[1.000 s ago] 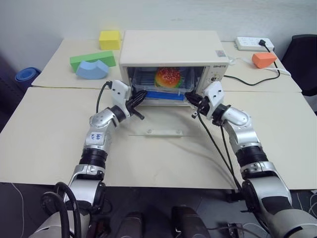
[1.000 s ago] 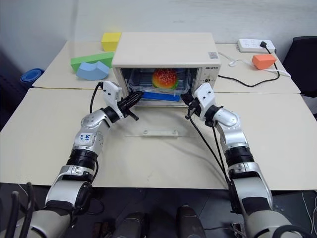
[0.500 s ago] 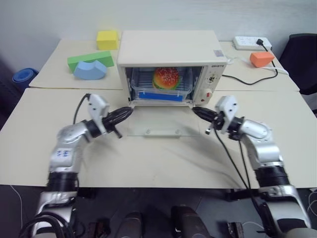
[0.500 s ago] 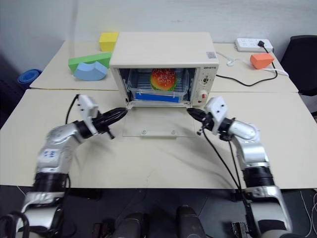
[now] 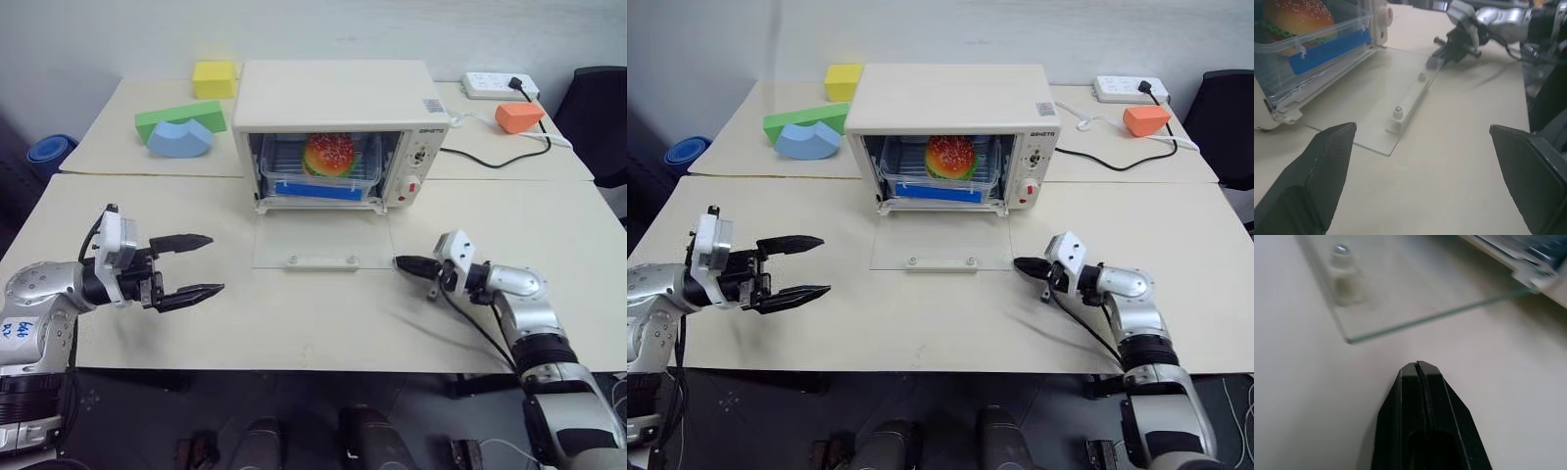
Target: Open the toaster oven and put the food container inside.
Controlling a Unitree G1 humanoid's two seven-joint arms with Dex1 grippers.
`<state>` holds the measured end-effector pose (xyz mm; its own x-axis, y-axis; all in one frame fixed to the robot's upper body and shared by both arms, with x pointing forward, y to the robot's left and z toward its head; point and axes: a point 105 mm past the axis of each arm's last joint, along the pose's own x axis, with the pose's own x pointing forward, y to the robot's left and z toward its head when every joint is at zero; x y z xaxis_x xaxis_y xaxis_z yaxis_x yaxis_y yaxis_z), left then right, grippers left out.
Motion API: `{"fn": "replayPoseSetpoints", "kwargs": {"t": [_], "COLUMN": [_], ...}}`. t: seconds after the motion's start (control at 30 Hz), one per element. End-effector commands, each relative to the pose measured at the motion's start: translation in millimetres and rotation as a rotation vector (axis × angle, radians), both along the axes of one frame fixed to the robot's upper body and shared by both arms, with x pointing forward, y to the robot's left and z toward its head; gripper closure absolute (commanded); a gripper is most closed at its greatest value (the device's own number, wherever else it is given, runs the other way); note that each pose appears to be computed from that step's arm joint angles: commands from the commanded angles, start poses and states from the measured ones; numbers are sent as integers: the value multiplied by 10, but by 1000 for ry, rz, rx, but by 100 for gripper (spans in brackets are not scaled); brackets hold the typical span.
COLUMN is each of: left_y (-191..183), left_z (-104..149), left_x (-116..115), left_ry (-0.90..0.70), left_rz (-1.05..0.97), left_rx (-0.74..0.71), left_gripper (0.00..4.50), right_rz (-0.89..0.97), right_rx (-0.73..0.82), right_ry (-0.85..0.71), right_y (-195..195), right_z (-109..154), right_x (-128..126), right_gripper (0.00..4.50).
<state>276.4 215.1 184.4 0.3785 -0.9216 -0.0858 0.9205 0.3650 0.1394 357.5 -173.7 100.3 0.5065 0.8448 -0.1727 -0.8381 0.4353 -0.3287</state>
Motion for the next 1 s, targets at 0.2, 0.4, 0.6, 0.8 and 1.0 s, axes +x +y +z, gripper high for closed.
{"fn": "replayPoseSetpoints", "kwargs": {"t": [0.2, 0.4, 0.6, 0.8, 1.0], "left_y": [-137, -40, 98, 109, 228], "left_z": [232, 588, 581, 311, -283], "left_x": [-89, 138, 365, 288, -28], "left_ry": [-62, -114, -168, -208, -108], "left_rz": [-60, 134, 342, 312, 180], "left_rx": [-81, -373, -422, -170, 152], "left_gripper": [2, 2, 2, 0, 0], "right_rz": [44, -20, -28, 95, 231], "right_rx": [251, 561, 695, 511, 160], "right_ry": [-155, -226, -243, -203, -129], "right_y": [194, 277, 382, 315, 74], "right_z": [457, 1087, 1463, 1370, 863], "right_x": [-33, 100, 250, 41, -410], "right_gripper": [450, 450, 450, 388, 190]}}
